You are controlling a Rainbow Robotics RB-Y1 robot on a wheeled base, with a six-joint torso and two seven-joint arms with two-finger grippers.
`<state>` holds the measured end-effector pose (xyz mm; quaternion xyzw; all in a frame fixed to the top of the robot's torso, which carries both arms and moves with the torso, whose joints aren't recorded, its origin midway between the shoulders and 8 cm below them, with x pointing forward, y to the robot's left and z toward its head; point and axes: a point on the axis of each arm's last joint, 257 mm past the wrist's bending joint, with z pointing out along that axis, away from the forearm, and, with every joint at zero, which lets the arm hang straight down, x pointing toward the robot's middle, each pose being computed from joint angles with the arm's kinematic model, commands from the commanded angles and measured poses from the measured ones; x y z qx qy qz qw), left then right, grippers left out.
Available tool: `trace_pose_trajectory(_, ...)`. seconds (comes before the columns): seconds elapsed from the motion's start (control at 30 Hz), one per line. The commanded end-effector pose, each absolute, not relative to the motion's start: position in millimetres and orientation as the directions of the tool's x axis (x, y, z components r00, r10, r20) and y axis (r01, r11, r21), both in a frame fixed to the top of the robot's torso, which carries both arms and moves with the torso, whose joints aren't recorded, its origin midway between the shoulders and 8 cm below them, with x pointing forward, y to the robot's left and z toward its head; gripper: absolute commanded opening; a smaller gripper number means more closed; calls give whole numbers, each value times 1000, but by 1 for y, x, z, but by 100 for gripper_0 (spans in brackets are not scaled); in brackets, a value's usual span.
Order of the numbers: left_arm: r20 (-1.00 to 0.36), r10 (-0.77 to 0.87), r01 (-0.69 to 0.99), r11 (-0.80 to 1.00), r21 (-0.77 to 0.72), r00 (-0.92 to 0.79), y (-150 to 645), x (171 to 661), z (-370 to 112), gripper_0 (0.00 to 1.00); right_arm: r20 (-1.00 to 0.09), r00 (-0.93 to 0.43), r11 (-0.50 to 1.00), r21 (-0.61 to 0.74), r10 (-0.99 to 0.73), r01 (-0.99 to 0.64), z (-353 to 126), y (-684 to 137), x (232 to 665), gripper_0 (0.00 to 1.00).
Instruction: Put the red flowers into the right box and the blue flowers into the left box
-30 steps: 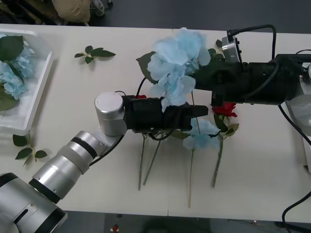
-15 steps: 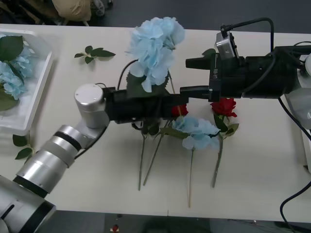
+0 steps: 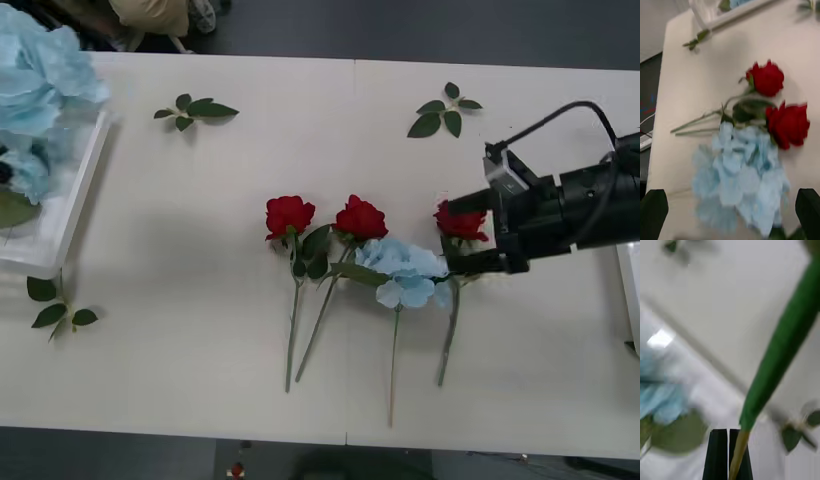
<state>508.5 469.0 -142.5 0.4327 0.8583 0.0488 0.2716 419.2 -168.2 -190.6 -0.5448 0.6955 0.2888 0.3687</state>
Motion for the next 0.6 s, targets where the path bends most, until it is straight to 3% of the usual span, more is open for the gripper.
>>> trace_pose_trajectory(0.03,-250,799,654,594,468,-547,526,513,-129,0,-726,-409,409,191,-553,-892,-218,-204,404,100)
trace_pose_trajectory(0.13,-175,803,613,557,560,-570,556,521,-135,0,-673,-498,492,222,-547,-842,-232,-218,407,100)
trace_pose_trajectory(0.27,-97,772,508,502,700,-629,598,532,-141,1,-614,-675,662,310,-408,-682,-240,-227,426,100)
trace_pose_trajectory(0.3,-70,762,491,482,725,-644,606,533,-143,15,-602,-712,698,332,-361,-635,-242,-228,431,100)
trace_pose_trajectory(0.33,-59,757,483,472,737,-651,609,534,-144,37,-600,-724,712,338,-341,-616,-242,-228,435,100)
trace_pose_trajectory(0.37,-51,750,465,460,756,-659,614,536,-144,75,-599,-742,737,349,-299,-579,-242,-226,443,100)
trace_pose_trajectory(0.43,-53,739,447,460,767,-671,622,537,-145,93,-593,-769,781,355,-237,-515,-244,-228,455,100)
trace_pose_trajectory(0.5,-65,737,444,472,762,-672,622,537,-146,100,-588,-786,815,353,-189,-460,-247,-230,465,100)
trace_pose_trajectory(0.6,-115,743,441,506,741,-659,611,540,-148,100,-571,-810,856,345,-134,-385,-252,-239,475,100)
